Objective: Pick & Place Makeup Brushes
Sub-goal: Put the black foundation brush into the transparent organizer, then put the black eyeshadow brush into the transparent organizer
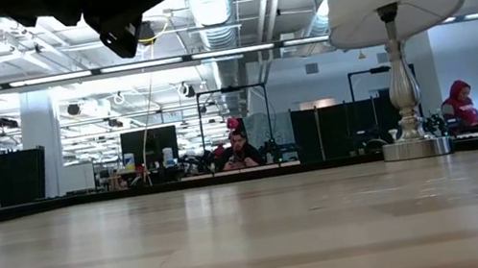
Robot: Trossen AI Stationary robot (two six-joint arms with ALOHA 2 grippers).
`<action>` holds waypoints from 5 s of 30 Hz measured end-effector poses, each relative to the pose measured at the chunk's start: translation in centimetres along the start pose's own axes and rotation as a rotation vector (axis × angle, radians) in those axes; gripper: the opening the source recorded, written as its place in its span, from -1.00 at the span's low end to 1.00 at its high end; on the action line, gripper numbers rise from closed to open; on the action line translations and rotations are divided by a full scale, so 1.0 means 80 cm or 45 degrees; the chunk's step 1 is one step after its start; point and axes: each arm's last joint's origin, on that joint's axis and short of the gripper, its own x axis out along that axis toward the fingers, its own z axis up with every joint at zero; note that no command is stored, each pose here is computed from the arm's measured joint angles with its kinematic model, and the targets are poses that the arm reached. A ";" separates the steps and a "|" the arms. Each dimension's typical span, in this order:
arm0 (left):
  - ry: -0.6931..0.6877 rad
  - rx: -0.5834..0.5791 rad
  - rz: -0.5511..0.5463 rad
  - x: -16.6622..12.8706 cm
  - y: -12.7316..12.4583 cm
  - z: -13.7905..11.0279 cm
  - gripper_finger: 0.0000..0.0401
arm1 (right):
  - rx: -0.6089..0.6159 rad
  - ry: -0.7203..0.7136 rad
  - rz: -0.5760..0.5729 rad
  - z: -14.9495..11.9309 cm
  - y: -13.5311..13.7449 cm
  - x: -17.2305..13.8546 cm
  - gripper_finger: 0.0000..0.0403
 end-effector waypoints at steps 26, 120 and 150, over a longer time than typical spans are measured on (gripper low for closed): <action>-0.002 0.003 0.015 0.000 0.000 0.000 -0.47 | -0.023 0.084 -0.042 -0.028 0.006 0.002 -0.68; 1.195 -1.151 0.985 -0.155 0.063 -0.077 -0.37 | -0.601 -0.256 -0.431 0.159 0.094 0.201 -0.42; 1.227 -1.061 0.996 -0.133 0.059 -0.100 -0.37 | -0.600 -0.251 -0.425 0.158 0.094 0.201 -0.42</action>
